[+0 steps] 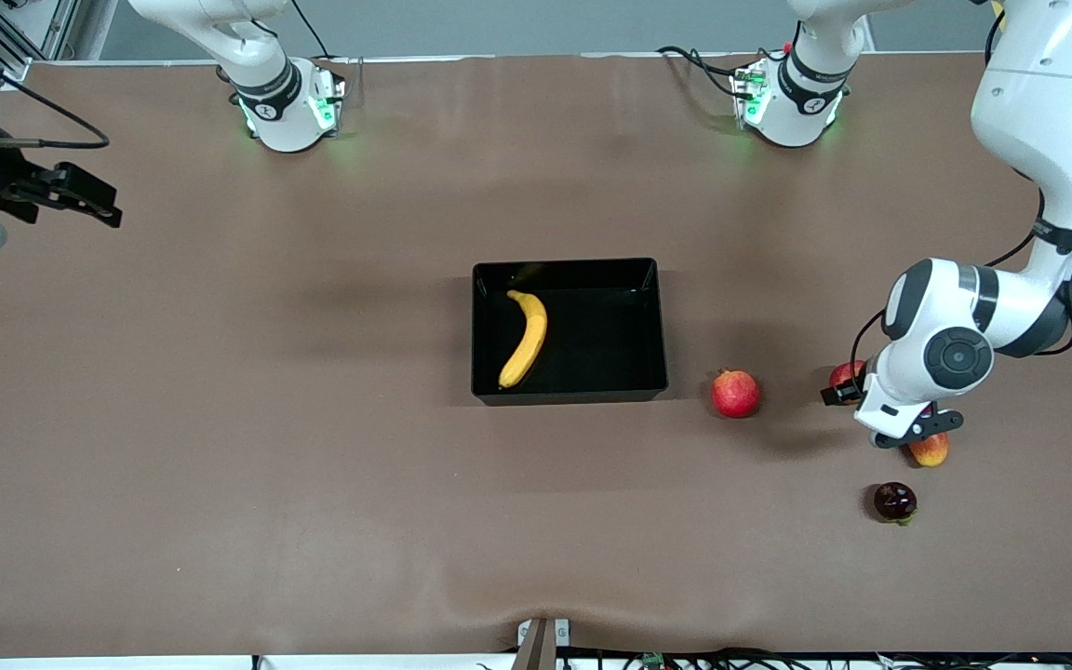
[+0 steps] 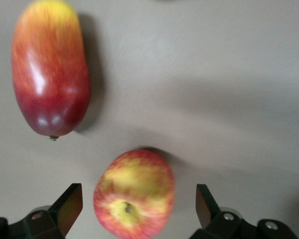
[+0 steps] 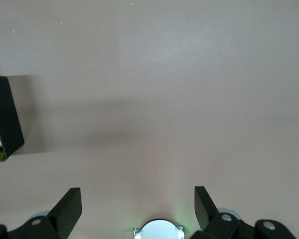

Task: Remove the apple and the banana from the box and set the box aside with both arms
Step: 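Open the left gripper and move it to the banana in the box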

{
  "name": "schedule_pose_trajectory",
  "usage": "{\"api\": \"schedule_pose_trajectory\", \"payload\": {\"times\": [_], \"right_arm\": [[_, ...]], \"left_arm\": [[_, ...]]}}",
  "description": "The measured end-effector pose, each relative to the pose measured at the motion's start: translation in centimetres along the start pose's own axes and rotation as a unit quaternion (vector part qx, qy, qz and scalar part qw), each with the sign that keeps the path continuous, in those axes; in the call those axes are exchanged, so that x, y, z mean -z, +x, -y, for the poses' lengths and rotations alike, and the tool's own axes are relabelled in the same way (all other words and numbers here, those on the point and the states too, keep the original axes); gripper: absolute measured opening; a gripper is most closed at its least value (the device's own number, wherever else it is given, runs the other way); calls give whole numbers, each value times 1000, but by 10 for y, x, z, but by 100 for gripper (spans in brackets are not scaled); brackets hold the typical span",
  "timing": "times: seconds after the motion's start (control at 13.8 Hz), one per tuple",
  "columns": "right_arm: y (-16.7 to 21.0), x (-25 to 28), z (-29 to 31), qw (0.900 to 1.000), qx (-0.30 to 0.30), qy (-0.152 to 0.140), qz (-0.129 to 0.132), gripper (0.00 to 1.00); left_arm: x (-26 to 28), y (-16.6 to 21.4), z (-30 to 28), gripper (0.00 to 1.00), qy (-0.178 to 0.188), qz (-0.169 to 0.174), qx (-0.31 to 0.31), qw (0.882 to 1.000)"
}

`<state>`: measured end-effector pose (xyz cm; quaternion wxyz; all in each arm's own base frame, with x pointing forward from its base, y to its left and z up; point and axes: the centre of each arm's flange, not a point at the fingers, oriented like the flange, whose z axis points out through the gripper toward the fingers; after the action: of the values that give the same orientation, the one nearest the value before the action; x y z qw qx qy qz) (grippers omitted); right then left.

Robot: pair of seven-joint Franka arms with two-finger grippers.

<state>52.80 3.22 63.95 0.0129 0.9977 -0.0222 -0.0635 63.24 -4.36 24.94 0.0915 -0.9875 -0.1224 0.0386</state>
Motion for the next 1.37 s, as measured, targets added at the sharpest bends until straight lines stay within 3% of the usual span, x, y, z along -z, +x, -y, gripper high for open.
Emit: {"api": "schedule_pose_trajectory", "payload": {"times": [0.36,0.65,0.87,1.37], "right_arm": [[-2,-3,4,1000,1,-2,11,100],[-3,-4,4,1000,-3,-2,16,100],[-2,-5,5,1000,-3,-2,15,100],[-1,-8,7,1000,-4,2,20,100]], "left_arm": [[118,-66,-120,100,-26,-34,-98,994],[152,-157,-243,100,-55,-49,-202,977],[152,-212,-326,100,-78,-49,-266,960],[84,-260,-423,100,-108,-56,-319,940]]}}
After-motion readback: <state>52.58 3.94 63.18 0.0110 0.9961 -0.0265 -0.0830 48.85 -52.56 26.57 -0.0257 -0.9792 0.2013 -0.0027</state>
